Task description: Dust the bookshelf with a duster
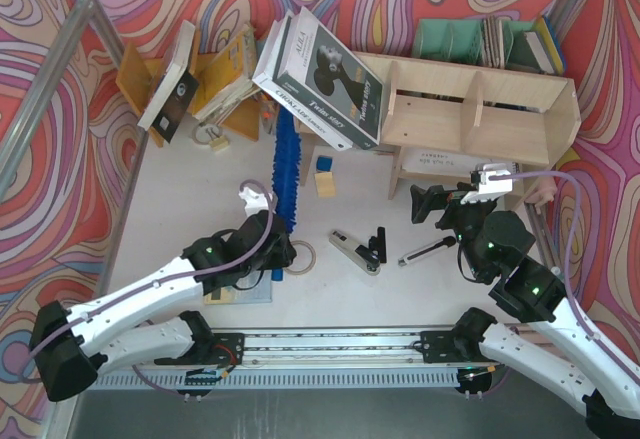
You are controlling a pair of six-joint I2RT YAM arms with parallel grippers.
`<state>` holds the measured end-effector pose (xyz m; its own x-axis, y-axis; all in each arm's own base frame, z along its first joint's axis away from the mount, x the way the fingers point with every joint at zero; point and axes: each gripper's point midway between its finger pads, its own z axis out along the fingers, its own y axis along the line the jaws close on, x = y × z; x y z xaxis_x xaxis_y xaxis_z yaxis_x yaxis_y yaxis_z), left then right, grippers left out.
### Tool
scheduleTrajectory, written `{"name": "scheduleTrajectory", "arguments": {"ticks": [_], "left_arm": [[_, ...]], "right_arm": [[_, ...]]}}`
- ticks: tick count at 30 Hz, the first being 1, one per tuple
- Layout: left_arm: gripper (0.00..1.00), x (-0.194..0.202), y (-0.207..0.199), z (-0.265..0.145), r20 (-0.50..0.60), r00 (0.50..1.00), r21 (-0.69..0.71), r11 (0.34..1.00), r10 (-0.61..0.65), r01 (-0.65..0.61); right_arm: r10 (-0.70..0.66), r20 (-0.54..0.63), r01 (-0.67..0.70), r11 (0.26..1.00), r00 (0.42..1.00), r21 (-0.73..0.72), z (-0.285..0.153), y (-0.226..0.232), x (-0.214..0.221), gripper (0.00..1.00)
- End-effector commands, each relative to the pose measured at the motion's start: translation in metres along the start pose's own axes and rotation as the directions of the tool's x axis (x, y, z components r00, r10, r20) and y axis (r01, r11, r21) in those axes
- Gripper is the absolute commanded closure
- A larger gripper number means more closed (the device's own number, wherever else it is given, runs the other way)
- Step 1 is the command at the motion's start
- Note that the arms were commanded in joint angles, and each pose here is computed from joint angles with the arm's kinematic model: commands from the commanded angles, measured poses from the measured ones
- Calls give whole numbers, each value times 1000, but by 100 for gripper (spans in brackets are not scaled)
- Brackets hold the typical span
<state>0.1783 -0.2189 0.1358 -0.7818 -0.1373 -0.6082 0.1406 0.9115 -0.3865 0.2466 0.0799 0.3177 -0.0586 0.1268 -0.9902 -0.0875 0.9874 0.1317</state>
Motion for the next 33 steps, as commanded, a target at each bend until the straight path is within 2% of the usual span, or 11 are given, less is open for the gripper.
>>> {"name": "scheduleTrajectory", "arguments": {"ticks": [1,9,17,21,26,33], "left_arm": [[100,20,12,15,-50,998,-32,999,26,-28],[100,68,30,43,-225,973,-92,993,45,-68],[100,73,33,56,-239,970,-129,990,33,-66],[100,56,31,47,-184,982,-138,988,37,-63],[100,21,23,21,-44,999,-95,995,14,-18],[100,-8,17,-4,118,991,2,998,-65,65]], "right_arm": [[9,10,-8,1000,1000,-2,0,1,-3,1],[6,9,-6,1000,1000,-5,2,3,-3,1],[5,8,-5,1000,1000,1,1,1,-2,1],[6,7,-6,1000,1000,-3,1,2,-2,1],[8,6,-8,1000,1000,-4,1,2,-1,1],[11,7,-11,1000,1000,-7,1,3,-1,1]]}}
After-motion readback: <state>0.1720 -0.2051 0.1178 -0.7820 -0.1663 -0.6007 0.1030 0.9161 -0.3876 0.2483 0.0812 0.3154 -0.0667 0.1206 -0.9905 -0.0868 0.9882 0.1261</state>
